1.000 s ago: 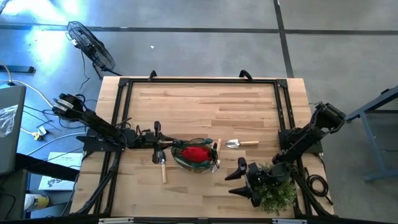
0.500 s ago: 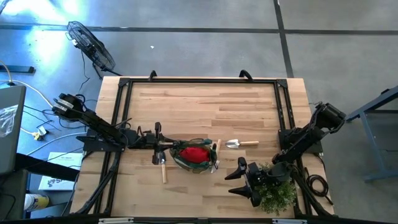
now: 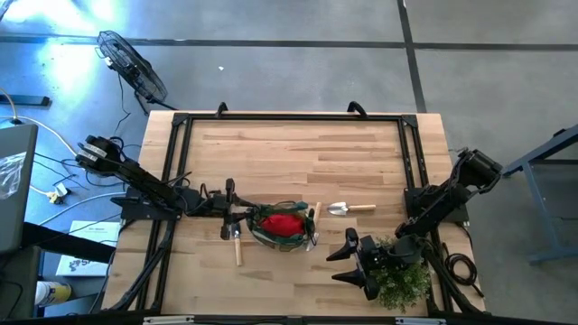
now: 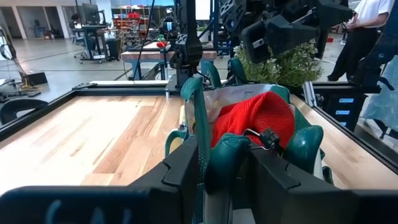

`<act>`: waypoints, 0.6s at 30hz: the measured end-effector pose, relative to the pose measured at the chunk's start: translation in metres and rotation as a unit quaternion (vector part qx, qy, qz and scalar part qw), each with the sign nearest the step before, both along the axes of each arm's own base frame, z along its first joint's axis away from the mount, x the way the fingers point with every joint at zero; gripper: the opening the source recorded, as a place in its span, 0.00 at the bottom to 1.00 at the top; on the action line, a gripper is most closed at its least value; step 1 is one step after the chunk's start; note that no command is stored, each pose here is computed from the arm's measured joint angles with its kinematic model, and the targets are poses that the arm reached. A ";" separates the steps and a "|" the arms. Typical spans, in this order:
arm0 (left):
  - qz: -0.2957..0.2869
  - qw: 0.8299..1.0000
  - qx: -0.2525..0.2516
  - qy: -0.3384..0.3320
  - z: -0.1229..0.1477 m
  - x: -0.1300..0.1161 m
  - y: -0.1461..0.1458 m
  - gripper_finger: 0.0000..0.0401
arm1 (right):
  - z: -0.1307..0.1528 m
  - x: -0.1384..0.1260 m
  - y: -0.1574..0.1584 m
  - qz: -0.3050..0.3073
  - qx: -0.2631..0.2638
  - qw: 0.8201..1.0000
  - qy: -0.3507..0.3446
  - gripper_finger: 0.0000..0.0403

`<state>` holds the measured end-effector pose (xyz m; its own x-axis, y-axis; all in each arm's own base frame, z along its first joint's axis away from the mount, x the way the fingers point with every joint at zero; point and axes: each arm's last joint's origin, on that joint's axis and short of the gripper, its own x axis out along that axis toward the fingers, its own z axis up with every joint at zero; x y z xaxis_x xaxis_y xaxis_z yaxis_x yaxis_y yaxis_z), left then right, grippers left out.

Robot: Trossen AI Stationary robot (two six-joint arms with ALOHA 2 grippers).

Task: Pick & Place Garden tools in Gardening bag
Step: Put the green shear scissors into the green gardening bag

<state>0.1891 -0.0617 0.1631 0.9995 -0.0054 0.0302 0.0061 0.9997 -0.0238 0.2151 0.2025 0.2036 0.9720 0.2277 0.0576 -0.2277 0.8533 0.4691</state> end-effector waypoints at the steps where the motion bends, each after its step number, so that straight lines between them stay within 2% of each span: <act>1: 0.000 1.000 0.000 0.000 0.000 0.000 0.000 0.28 | 0.000 0.000 0.000 0.000 0.000 1.000 0.000 0.60; 13: 0.010 1.000 -0.003 -0.006 0.001 0.000 0.001 0.29 | 0.000 0.000 0.000 0.000 0.000 1.000 0.000 0.60; 18: -0.009 1.000 -0.011 -0.006 0.001 0.000 0.000 0.29 | 0.000 0.000 0.000 0.000 -0.001 1.000 0.000 0.60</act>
